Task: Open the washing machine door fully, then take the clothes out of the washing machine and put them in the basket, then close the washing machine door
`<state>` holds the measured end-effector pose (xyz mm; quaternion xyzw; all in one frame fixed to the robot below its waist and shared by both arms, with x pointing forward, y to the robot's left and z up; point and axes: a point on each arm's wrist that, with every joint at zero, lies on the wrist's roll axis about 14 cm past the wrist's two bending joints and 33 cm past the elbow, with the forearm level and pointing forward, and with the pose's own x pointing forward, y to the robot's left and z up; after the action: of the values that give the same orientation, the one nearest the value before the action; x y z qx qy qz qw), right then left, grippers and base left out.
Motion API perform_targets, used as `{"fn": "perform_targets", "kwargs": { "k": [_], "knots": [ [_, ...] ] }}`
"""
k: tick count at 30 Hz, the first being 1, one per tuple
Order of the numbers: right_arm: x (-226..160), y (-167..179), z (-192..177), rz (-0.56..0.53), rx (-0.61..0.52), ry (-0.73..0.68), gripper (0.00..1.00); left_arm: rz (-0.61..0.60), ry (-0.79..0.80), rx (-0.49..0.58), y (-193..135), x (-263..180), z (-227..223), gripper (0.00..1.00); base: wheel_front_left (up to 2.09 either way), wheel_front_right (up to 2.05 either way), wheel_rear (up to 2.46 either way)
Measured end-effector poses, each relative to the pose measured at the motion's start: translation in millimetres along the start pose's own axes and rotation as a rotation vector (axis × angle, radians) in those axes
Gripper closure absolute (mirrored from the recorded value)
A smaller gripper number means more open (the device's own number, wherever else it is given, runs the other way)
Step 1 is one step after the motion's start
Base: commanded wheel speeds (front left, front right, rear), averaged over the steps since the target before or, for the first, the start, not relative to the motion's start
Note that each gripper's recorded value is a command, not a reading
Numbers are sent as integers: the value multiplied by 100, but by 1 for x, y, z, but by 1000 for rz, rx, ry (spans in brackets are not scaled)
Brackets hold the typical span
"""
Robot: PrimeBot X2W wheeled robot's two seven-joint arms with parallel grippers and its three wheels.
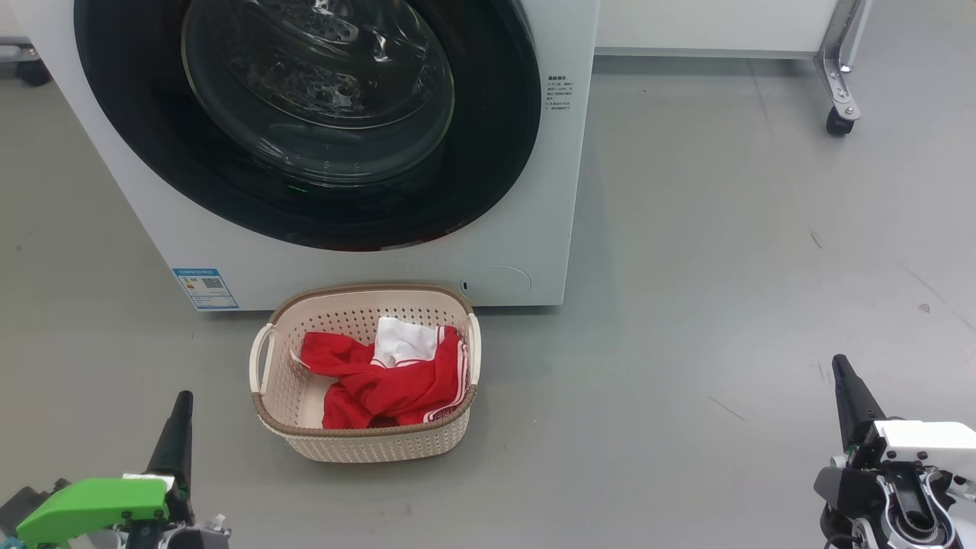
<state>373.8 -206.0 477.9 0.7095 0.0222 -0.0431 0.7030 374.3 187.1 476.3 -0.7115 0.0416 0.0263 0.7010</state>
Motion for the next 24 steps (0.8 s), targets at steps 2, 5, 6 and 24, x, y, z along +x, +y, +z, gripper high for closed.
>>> {"fn": "perform_targets", "kwargs": {
  "k": [2, 5, 6, 24],
  "knots": [
    [0, 0, 0, 0, 0, 0, 100, 0, 0, 0, 0, 0, 0, 100, 0, 0, 0],
    [0, 0, 0, 0, 0, 0, 100, 0, -1, 0, 0, 0, 0, 100, 0, 0, 0],
    [0, 0, 0, 0, 0, 0, 100, 0, -1, 0, 0, 0, 0, 100, 0, 0, 0],
    [0, 0, 0, 0, 1, -1, 100, -1, -1, -1, 0, 0, 0, 100, 0, 0, 0]
  ]
}}
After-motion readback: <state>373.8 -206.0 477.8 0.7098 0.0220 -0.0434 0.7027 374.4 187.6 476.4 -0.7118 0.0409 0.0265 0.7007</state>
